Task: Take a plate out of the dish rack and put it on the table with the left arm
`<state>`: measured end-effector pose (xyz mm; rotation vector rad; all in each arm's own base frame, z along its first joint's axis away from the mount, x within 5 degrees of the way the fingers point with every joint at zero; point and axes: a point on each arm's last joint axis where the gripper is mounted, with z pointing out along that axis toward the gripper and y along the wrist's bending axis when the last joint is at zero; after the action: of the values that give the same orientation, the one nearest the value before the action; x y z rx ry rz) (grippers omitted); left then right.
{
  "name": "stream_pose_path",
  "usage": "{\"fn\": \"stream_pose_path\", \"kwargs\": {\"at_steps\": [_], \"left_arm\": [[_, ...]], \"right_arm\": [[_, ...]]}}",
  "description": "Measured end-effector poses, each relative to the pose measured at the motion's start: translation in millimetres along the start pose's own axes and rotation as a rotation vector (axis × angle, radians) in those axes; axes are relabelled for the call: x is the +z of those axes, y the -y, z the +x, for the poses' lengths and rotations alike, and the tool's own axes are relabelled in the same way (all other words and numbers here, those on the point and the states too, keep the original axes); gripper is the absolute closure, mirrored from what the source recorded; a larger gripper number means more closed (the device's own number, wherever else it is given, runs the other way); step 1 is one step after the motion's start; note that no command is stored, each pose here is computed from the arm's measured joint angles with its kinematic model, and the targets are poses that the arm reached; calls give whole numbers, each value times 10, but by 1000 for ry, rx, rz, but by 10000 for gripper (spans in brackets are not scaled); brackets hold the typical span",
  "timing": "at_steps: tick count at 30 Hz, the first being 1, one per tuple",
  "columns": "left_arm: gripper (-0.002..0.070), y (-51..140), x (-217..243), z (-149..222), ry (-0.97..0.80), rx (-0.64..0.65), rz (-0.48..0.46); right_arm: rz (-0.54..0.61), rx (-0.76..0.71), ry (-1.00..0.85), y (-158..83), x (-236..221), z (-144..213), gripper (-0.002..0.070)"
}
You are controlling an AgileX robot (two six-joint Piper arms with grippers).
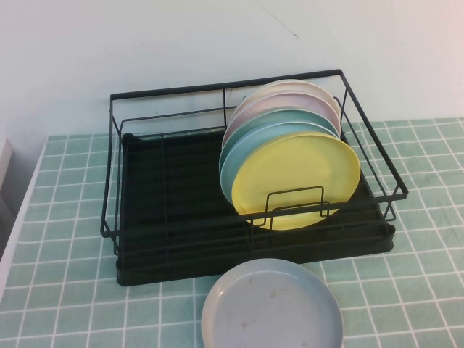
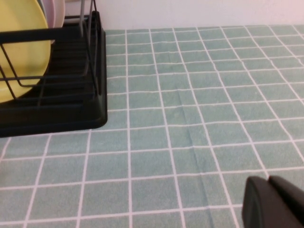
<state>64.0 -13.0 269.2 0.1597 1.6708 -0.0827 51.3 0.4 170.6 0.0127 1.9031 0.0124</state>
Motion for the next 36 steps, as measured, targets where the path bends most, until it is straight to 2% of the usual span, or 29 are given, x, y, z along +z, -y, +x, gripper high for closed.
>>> {"fn": "stream_pose_path", "kwargs": {"at_steps": [6,12,14,17,18,24,29,32,36], "left_arm": [[669,-7,-67,476,13,-109,-100],[669,13,-5,819,-43,-229,-95],[669,16,2,856,-57,-233,-95],[669,23,-5,913,-122,-164,-90],[669,-61,-30,955,-178,-156,-188],[669,-98,-40,959,-179,-201,-236],[669,-75,-36,958,-175,-255,-195],[669,-51,-33,956,-179,-250,-148],[673,-46,-33,956,-180,-248,-138]], "right_arm": [[0,0,0,0,0,0,678],[0,0,0,0,0,0,678],[0,0,0,0,0,0,678],[0,0,0,0,0,0,678],[0,0,0,0,0,0,678],[0,0,0,0,0,0,678],[0,0,0,0,0,0,678],[0,0,0,0,0,0,678],[0,0,0,0,0,0,678]]}}
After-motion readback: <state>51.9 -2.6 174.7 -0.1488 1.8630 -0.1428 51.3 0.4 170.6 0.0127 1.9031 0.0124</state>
